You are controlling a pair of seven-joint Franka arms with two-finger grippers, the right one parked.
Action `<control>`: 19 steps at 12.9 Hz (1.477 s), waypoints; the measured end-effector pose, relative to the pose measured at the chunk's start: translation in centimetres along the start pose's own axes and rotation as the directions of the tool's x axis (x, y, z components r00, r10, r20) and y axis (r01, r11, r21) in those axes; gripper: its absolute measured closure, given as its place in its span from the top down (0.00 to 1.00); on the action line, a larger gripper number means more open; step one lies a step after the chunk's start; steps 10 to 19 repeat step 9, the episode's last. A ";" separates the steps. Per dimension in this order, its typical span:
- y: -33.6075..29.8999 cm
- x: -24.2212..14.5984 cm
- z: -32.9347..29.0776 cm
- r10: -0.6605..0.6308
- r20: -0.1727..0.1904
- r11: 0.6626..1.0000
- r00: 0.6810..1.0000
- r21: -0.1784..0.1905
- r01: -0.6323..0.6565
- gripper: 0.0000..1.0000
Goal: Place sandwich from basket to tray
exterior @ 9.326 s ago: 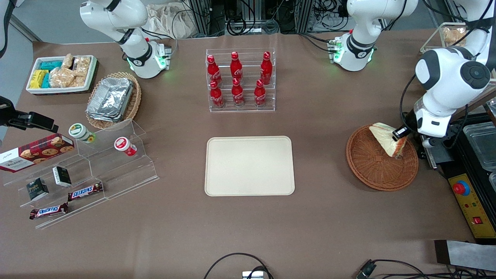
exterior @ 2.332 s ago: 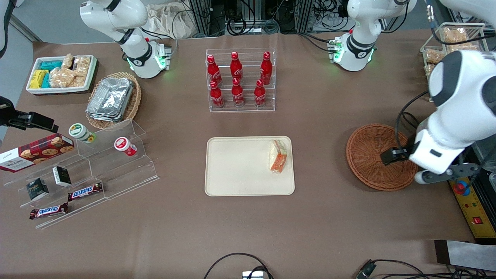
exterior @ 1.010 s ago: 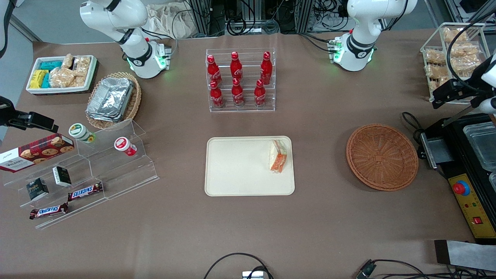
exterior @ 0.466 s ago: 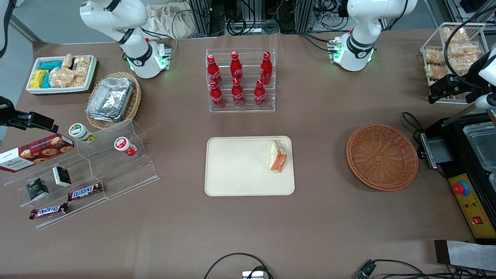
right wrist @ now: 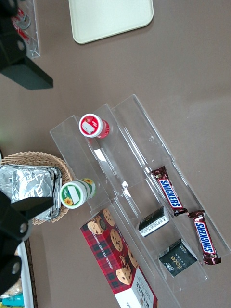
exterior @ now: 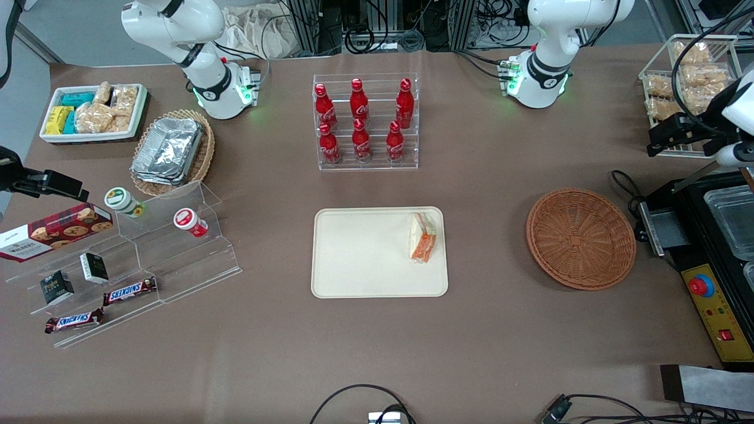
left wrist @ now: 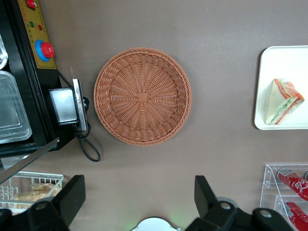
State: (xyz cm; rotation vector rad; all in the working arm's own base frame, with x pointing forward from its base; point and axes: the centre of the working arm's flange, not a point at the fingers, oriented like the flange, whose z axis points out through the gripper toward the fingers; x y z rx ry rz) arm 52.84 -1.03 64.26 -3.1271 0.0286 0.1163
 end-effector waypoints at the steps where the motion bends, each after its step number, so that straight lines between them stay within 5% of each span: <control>1: 0.3 0.0 0.0 0.004 0.001 1.000 1.000 0.000 -0.004 1.00; 19: 0.5 0.0 0.1 0.007 0.002 1.000 1.000 0.001 -0.007 1.00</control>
